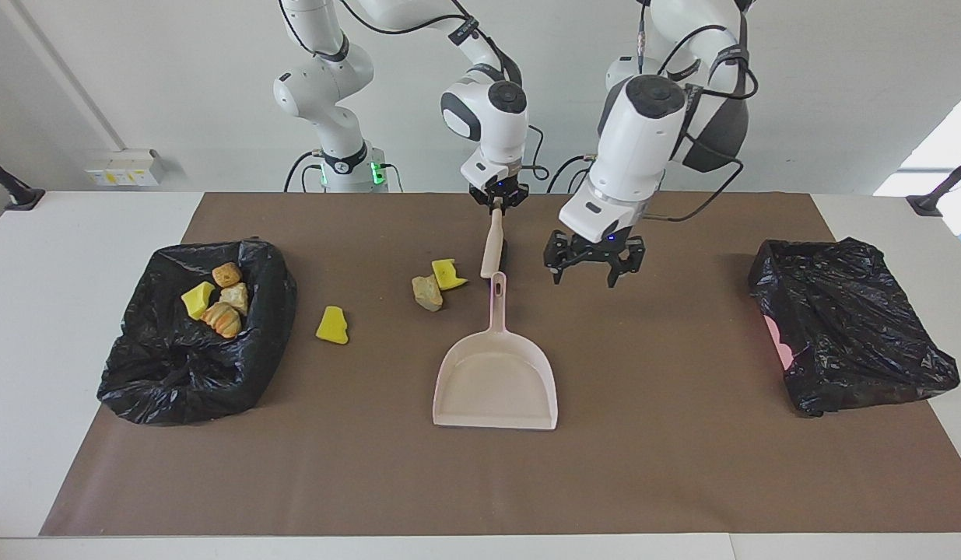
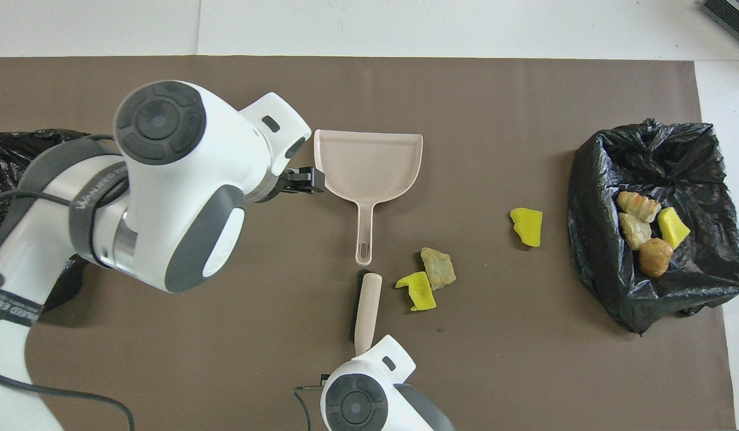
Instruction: Sweep and dump trash in bin
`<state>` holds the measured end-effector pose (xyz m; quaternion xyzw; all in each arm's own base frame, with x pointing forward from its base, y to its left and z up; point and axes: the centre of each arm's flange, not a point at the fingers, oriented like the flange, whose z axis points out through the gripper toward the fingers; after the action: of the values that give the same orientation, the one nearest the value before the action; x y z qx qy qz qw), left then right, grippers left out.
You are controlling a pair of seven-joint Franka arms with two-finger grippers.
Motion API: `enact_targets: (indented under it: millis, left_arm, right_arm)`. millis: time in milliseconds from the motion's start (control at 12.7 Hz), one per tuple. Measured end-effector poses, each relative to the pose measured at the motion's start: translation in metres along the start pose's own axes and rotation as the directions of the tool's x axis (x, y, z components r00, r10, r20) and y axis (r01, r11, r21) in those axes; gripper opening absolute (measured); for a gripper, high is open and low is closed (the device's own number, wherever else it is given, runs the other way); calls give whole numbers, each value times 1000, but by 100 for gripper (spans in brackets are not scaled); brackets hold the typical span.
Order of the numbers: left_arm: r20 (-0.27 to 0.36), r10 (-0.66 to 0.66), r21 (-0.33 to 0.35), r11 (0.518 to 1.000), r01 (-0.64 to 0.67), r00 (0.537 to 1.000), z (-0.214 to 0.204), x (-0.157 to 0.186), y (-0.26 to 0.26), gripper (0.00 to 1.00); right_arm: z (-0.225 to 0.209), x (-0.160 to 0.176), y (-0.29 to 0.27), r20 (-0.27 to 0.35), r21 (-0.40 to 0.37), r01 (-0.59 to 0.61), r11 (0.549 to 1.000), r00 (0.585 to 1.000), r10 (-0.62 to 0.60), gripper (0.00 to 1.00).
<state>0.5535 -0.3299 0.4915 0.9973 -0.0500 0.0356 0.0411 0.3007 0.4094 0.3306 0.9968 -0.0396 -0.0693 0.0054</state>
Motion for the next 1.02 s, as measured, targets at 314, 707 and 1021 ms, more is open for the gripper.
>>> enact_targets:
  millis: [314, 707, 1021]
  left_arm:
    - [30, 7, 5, 1000, -7, 1000, 52, -12, 44, 100]
    - [28, 3, -1, 1000, -3, 1000, 91, -36, 72, 100]
    - [34, -13, 3, 1000, 13, 999, 103, -42, 71, 100]
  right_arm:
    - [-16, 9, 3, 13, -9, -20, 1000, 1000, 20, 27]
    - [-47, 34, 50, 77, -83, -95, 992, 992, 101, 27]
    - [-61, 63, 101, 115, -144, -134, 980, 982, 151, 27]
